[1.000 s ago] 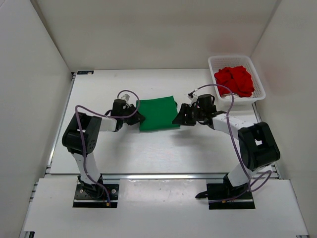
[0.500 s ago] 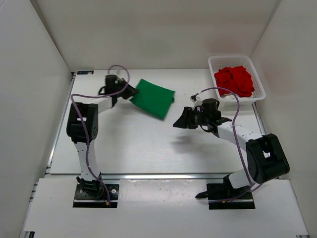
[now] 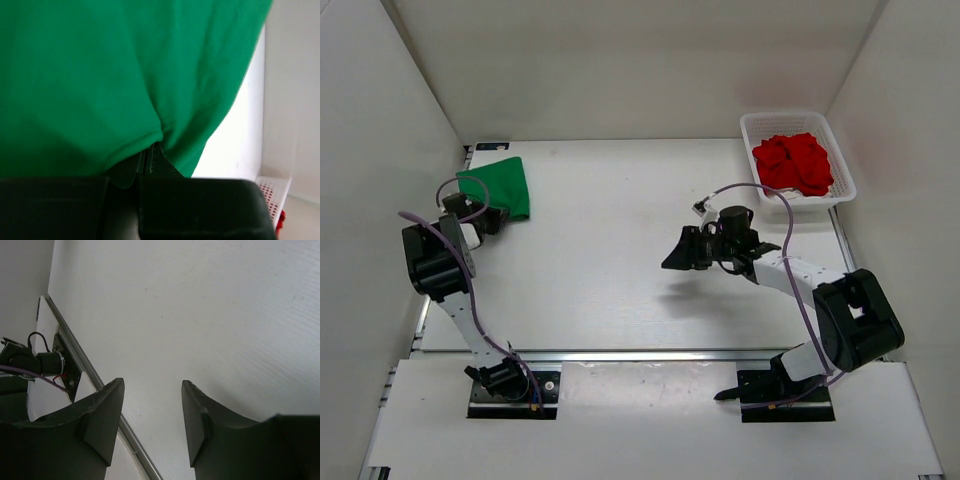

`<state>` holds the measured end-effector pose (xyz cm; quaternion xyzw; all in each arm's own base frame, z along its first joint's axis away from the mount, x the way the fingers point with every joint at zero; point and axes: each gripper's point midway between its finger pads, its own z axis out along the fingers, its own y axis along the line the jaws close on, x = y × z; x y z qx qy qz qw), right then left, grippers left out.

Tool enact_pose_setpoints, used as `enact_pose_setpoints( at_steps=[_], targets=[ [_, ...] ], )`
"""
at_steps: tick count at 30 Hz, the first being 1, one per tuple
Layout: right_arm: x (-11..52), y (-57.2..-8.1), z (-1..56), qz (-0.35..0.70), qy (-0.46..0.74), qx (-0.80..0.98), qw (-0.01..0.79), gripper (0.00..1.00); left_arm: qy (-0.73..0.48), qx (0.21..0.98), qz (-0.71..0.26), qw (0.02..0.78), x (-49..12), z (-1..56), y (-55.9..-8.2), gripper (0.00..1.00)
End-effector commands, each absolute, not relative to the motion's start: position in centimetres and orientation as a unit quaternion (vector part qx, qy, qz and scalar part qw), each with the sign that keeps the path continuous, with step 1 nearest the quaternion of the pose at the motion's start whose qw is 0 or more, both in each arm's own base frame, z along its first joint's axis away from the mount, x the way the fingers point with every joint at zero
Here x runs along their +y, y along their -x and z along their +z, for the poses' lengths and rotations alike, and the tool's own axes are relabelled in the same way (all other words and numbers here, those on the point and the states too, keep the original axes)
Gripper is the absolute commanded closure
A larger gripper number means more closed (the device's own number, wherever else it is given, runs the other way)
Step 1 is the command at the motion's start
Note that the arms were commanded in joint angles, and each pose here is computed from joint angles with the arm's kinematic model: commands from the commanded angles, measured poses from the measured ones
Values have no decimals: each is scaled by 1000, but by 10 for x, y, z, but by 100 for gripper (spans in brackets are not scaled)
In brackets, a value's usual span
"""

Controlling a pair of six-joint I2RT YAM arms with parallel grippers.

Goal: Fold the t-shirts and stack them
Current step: Put the neatly folded tshirt into the corner of the board with the left arm

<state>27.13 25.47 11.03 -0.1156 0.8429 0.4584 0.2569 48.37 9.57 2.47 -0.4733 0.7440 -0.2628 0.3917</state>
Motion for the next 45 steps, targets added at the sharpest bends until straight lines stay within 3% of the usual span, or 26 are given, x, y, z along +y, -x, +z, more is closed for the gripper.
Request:
enact_pose_setpoints(
  at_steps=[1,11,14,20,23,26,33,34,37,39,45],
  targets=[
    [255,-264,120,472,126,829,273,52,461,728,-285,419,105,46,-515,100],
    [243,-255,103,461,105,845,249,52,492,701,-287,429,148,44,-581,99],
    [239,-257,101,456,103,847,253,52,494,694,-288,438,156,53,-585,93],
    [241,-262,99,454,101,848,252,48,489,682,-304,451,133,60,-557,66],
    [246,-260,103,458,110,844,258,46,488,682,-291,461,125,66,-541,28],
    [249,-251,100,454,118,845,257,43,487,682,-274,471,122,80,-526,2],
    [243,-248,102,442,109,844,283,41,455,688,-252,507,109,130,-500,2],
    [242,-250,107,437,109,844,292,42,446,699,-249,500,96,125,-495,1],
    [246,-253,113,429,118,843,303,62,401,715,-258,511,52,143,-488,1],
    [247,-258,117,418,114,846,311,96,362,726,-272,518,17,156,-481,1],
    [222,-316,156,344,75,852,387,100,186,759,-357,511,-145,192,-440,2]
  ],
)
